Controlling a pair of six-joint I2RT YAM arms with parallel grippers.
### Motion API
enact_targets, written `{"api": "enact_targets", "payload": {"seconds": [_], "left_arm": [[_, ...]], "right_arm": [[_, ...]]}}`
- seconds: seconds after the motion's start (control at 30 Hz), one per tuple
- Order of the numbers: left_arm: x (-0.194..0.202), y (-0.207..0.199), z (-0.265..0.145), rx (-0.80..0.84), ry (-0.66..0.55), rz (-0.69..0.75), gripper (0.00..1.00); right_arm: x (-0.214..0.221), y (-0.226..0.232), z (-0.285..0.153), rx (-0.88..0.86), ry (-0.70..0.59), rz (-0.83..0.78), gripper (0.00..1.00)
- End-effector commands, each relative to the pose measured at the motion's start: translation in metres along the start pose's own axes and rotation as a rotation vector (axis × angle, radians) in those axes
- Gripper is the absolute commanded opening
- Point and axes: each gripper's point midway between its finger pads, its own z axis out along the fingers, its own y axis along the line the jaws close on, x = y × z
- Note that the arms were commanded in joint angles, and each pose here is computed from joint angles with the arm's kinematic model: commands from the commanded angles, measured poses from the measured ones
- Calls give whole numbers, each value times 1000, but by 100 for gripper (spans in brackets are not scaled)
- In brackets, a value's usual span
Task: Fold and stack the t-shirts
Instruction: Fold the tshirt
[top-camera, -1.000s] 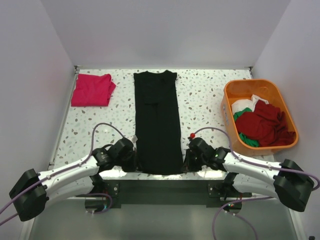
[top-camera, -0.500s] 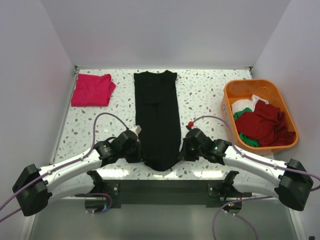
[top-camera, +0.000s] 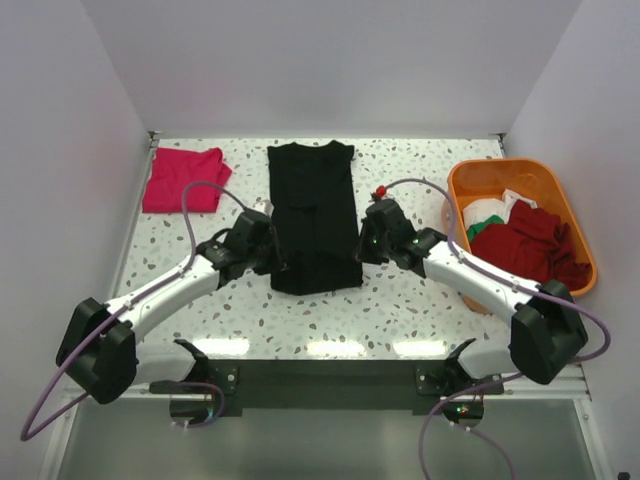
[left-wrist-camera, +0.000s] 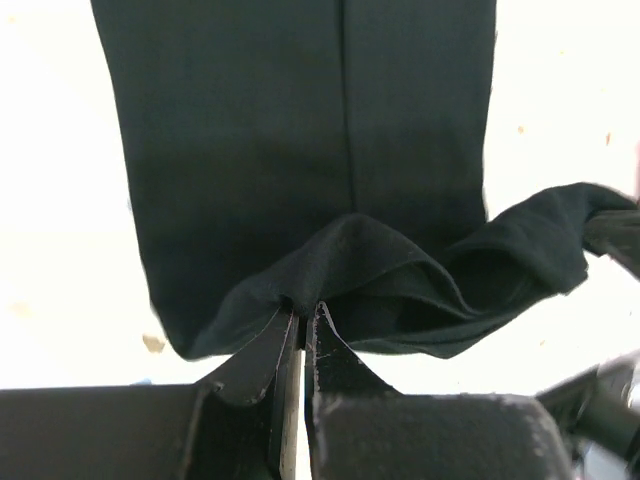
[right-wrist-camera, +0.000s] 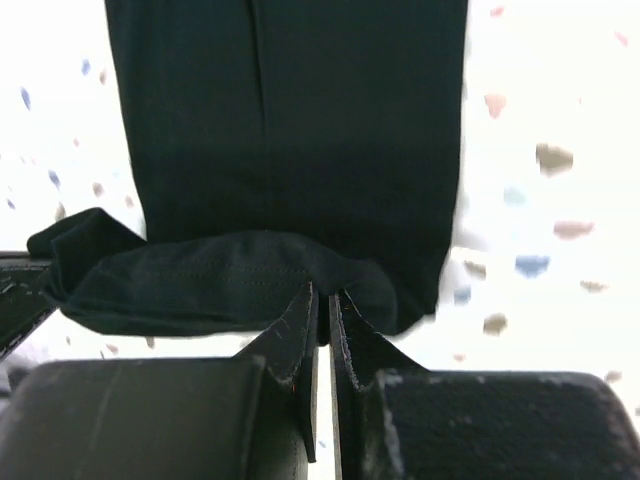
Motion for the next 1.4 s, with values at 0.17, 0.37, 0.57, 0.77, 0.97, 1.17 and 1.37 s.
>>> {"api": "enact_targets", "payload": {"seconds": [0.17, 0.37, 0.57, 0.77, 0.97, 1.17, 1.37], "left_arm": [[-111, -10, 9, -7, -247, 10, 0], [-135, -1, 38, -49, -233, 30, 0], [-156, 0, 57, -42, -256, 42, 0], [-169, 5, 76, -54, -248, 34, 0], [-177, 12, 92, -77, -221, 17, 0], [-183, 21, 101, -103, -207, -1, 0], [-189, 24, 104, -111, -197, -14, 17]], "right_arm": [[-92, 21, 31, -26, -158, -23, 0], [-122, 22, 53, -22, -200, -40, 0], [-146, 9, 81, 63, -247, -121, 0], [-157, 4, 101, 91, -237, -138, 0], [-168, -2, 116, 106, -260, -146, 0], [-172, -8, 131, 110, -232, -140, 0], [-185, -1, 128, 67, -244, -147, 27]]}}
